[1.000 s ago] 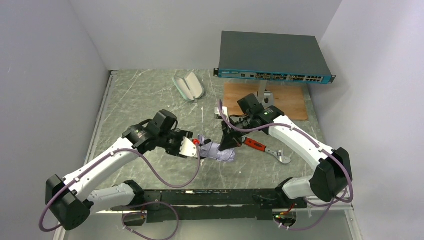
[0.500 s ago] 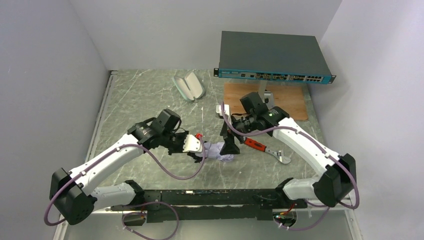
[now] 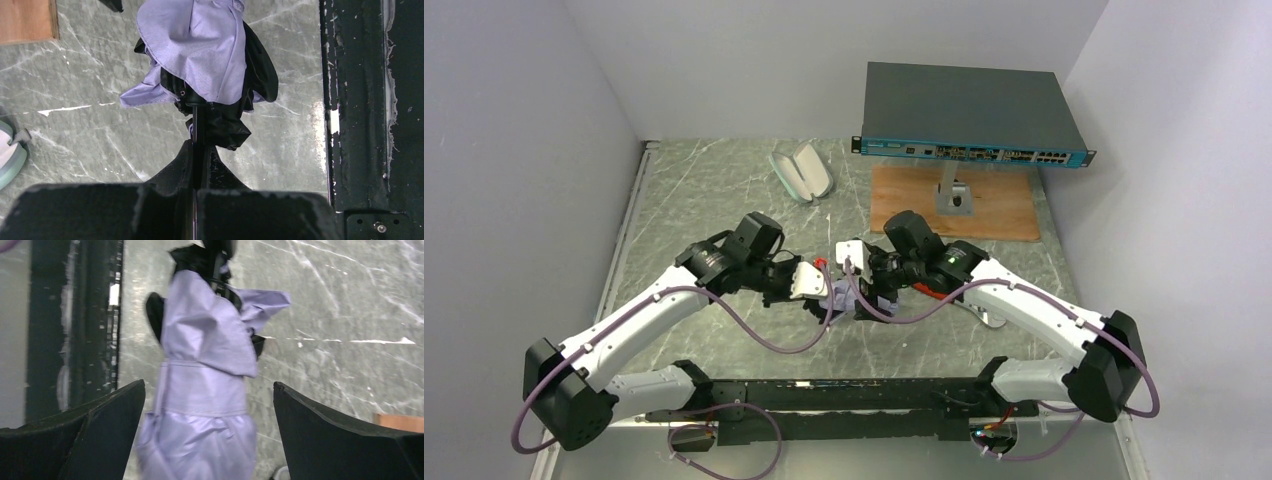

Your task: Open the umbrella

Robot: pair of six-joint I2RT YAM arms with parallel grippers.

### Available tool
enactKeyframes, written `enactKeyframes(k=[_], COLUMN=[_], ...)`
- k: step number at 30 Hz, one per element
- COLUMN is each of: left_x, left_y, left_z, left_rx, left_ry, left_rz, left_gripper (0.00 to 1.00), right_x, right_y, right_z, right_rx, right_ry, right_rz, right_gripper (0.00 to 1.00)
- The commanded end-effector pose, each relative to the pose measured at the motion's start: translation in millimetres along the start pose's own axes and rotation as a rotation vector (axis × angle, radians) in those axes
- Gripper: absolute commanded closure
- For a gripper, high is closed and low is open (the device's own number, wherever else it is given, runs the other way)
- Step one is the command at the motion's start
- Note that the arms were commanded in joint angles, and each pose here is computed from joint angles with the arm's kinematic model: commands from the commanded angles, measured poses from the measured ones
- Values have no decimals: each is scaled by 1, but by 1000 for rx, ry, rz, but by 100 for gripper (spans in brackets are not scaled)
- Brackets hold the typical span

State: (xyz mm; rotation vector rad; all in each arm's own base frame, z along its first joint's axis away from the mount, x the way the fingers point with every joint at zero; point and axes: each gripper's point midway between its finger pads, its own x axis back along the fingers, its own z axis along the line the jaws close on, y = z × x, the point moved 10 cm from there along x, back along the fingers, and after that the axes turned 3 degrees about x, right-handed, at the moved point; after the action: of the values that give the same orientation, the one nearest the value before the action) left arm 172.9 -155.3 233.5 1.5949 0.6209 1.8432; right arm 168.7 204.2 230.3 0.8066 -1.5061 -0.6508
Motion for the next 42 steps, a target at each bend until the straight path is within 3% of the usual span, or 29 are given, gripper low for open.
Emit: enactKeyframes(k=[1,5,7,9,11,12,15,17,22,27,33,36,38,42], left_x=[16,20,23,24,26,29,35,40,56,88,137,152,154,153], left_y=[26,24,21,12,-1,-8,-27,-40,-89,-146,-184,-190,-182,-131], left_z=[2,-1,-1,1,3,4,7,8,8,17,42,55,61,72], left_rx=[-91,-94,-105,-123,-128,-134,-128,-124,-98,-36,50,72,80,116], left_ry=[19,28,38,63,81,90,126,146,155,243,372,395,380,359], left_rz=[-147,-140,-110,-17,113,171,281,344,566,749,863,870,789,452], left_gripper=[100,100,99,77,49,41,33,37,57,64,72,73,68,38], right_x=[-10,-12,-10,-7,-3,-2,2,3,14,32,50,52,49,42], right_y=[-8,-17,-17,-13,-12,-12,-13,-15,-26,-38,-68,-74,-70,-50], right_z=[-12,-12,-11,-10,-8,-7,-4,-2,1,8,17,17,15,5], right_rx=[70,59,69,74,76,77,79,77,46,24,-10,-20,-32,-93], right_ry=[-113,-125,-115,-96,-90,-82,-52,-48,-58,-55,-36,-30,-21,20], right_rz=[47,113,128,125,128,130,141,151,184,217,315,323,297,192], right_gripper=[5,44,71,99,100,100,100,100,100,100,100,100,100,100])
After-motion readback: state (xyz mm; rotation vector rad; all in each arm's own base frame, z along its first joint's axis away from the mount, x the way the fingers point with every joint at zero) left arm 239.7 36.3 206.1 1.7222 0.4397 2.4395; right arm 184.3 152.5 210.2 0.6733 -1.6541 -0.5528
